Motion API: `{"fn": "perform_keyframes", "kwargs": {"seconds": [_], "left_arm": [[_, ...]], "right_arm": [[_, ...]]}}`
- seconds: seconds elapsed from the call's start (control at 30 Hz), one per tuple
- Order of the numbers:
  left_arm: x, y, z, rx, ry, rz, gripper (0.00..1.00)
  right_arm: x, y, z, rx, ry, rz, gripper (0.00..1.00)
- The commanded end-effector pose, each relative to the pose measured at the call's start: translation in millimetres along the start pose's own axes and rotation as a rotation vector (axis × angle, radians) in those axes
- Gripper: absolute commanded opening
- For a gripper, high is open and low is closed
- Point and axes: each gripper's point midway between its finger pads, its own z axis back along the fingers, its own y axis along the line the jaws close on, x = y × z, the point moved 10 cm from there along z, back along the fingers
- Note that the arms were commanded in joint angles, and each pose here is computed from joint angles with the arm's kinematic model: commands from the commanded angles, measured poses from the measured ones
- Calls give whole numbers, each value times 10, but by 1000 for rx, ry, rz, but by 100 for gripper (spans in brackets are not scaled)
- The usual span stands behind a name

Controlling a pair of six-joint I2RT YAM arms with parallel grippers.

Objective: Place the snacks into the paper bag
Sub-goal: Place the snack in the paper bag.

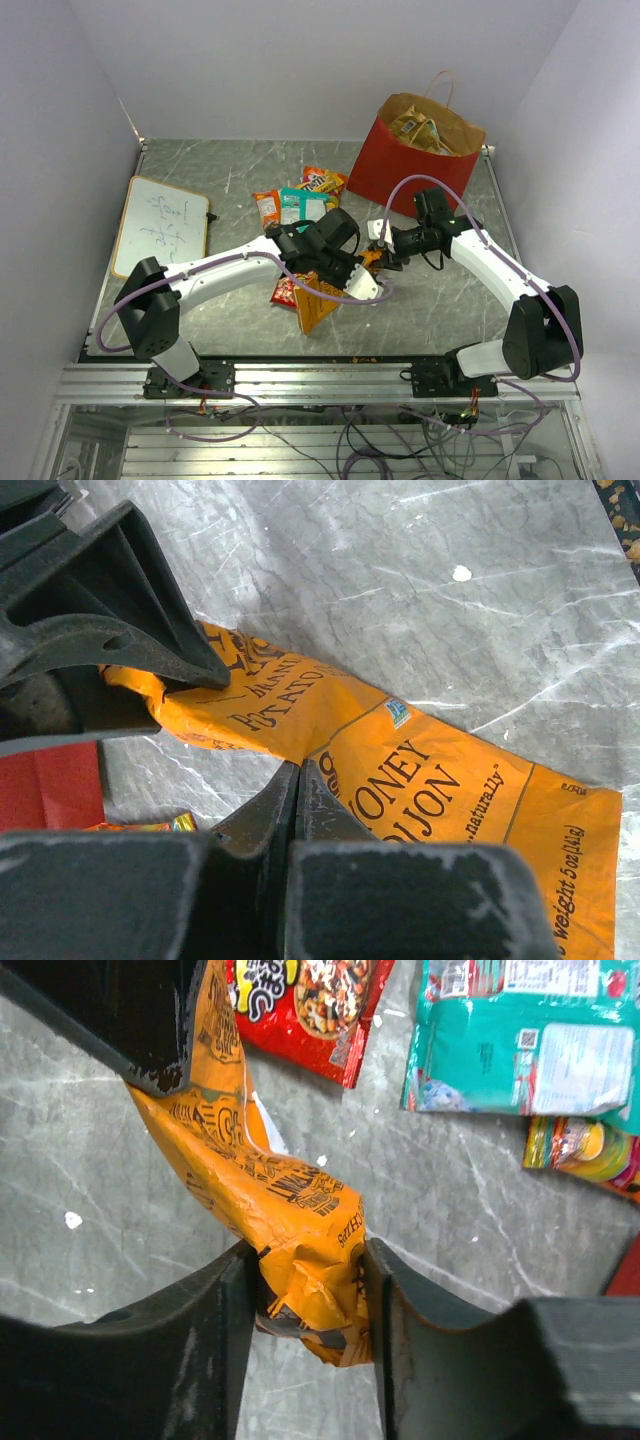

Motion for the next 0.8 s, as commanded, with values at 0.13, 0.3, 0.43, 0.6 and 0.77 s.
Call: {"fn": "perform_keyframes", "kwargs": {"seconds": [0.13,0.3,0.43,0.6,0.77], "left_arm": [[100,10,110,38,-40,4,10],[120,31,152,59,-40,39,26],[140,60,243,92,-46,62,39],[144,118,535,192,-24,108,59],[47,219,1021,342,-75,174,78]], "right_arm": [[26,103,95,21,63,-55,28],[64,118,145,-23,67,-88,8],[110,99,238,-80,61,-140,0],[220,100,458,-173,56,-210,0],[357,87,729,-306,96,-269,0]]}}
